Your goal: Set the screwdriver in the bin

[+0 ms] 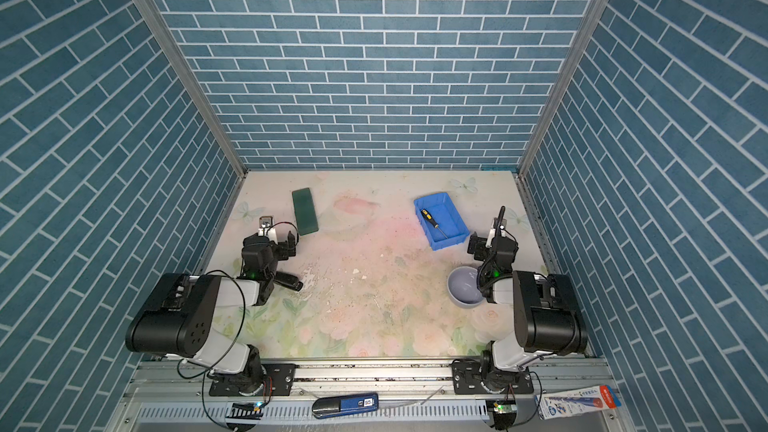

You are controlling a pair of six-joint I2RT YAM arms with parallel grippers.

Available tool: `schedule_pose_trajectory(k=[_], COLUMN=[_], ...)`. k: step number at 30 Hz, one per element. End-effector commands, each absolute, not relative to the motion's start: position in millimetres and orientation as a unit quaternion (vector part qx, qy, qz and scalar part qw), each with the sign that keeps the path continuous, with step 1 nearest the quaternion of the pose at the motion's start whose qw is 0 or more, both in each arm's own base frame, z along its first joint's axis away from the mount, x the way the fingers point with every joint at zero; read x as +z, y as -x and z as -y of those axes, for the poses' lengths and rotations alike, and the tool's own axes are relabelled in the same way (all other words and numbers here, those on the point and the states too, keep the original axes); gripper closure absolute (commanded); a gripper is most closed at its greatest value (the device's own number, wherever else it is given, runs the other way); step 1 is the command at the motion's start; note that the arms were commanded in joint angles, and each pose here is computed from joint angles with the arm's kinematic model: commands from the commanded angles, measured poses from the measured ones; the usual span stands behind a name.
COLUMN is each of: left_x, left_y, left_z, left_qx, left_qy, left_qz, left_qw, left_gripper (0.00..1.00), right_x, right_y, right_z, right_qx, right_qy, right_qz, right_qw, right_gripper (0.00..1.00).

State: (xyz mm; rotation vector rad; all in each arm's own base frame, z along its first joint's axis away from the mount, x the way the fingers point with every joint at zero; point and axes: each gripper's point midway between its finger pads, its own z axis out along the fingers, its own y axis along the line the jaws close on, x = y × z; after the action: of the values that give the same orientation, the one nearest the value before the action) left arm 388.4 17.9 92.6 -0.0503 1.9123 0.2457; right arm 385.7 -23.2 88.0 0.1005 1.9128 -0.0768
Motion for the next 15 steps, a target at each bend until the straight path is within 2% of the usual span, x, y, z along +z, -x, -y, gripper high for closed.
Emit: schedule_pose_trajectory(k=[1,9,11,15], left_x=[96.2,96.4,98.5,102.3], left_y=[-391.4,-391.1,-382.8,-376.0], left_z=[-18.0,-18.5,-34.1,-34.1], left_qx=[0.101,0.101,0.114,0.113], left_qy=[0.022,0.024,0.065,0.066], left_qz=[-0.812,-0.812,-0.801,-0.787], left_qw=[0.574,0.574,0.584,0.603], left_gripper=[0.00,0.00,0.00,0.00], right_x=[96.8,96.3,96.1,96.4], right_y=[-377.7,-378.6,-378.2,-379.1], right_z=[21.6,21.6,21.4,21.5], right_qx=[-0.037,-0.038,-0.037,-0.037], right_qy=[-0.030,-0.029,-0.029,-0.029], right_qz=[-0.795,-0.797,-0.797,-0.797], right_qw=[0.605,0.603,0.603,0.602], right_gripper=[0.01,0.01,0.01,0.01])
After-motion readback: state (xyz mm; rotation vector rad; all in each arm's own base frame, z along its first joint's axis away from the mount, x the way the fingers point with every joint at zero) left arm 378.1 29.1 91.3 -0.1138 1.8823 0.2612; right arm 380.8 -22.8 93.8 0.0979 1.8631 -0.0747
